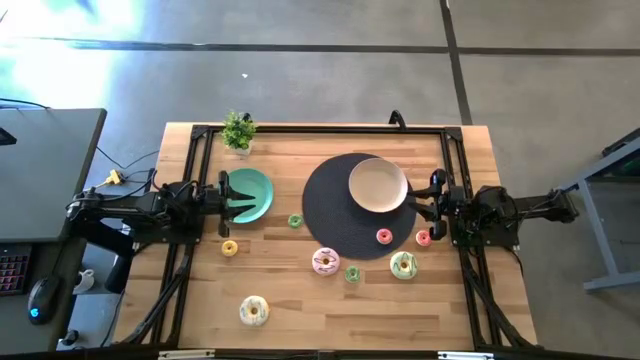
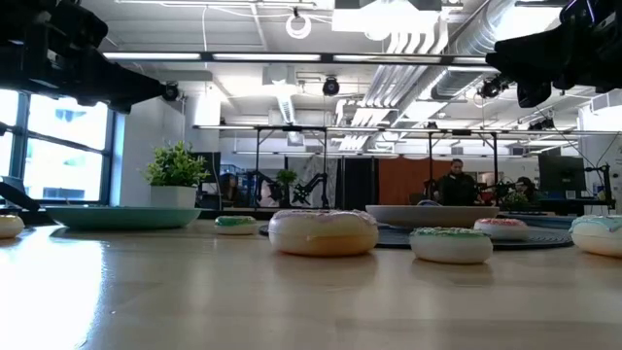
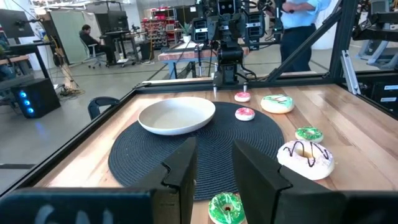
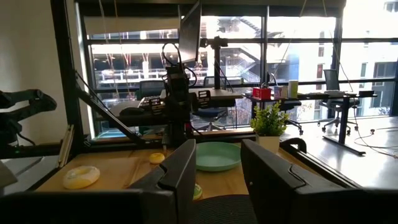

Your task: Pick & Place donuts

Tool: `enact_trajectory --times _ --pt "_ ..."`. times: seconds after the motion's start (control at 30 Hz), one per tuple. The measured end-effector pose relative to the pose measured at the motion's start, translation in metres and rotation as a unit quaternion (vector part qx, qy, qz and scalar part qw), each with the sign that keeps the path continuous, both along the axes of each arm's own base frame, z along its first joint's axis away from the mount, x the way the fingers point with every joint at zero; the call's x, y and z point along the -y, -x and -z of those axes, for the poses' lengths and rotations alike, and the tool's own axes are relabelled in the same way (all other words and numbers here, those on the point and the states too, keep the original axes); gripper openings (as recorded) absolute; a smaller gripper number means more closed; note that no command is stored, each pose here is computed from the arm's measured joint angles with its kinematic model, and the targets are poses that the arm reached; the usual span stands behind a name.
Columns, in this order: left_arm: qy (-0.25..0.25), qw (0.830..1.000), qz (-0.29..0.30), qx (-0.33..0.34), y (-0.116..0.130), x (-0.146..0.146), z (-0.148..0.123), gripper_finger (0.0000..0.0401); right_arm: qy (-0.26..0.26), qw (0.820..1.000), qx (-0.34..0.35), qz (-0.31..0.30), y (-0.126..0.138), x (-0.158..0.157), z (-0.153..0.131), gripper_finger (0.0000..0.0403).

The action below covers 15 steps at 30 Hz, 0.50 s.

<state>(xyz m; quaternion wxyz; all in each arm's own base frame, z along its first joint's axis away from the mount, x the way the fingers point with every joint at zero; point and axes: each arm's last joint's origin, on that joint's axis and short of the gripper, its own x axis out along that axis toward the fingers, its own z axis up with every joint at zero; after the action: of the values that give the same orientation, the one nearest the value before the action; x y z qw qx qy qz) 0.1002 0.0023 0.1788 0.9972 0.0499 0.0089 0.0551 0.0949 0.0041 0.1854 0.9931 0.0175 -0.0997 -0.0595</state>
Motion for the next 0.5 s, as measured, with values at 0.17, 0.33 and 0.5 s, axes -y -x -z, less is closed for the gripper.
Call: enact_trajectory --times 0.17,0.33,0.5 --pt "-0.001 1.000 0.000 0.000 0.0000 0.0000 0.0000 0.0101 0.000 1.000 0.000 0.000 0.0000 0.0000 0.0000 0.0124" --pt "-0.097 0.995 -0.013 -0.003 0.0001 -0.0008 -0.0017 0.0101 0.000 1.000 0.000 0.000 0.0000 0.0000 0.0000 0.0124" --pt "-0.103 0.994 -0.012 -0.014 0.0001 -0.0008 0.0002 0.0101 0.000 1.000 0.000 0.000 0.0000 0.0000 0.0000 0.0124"
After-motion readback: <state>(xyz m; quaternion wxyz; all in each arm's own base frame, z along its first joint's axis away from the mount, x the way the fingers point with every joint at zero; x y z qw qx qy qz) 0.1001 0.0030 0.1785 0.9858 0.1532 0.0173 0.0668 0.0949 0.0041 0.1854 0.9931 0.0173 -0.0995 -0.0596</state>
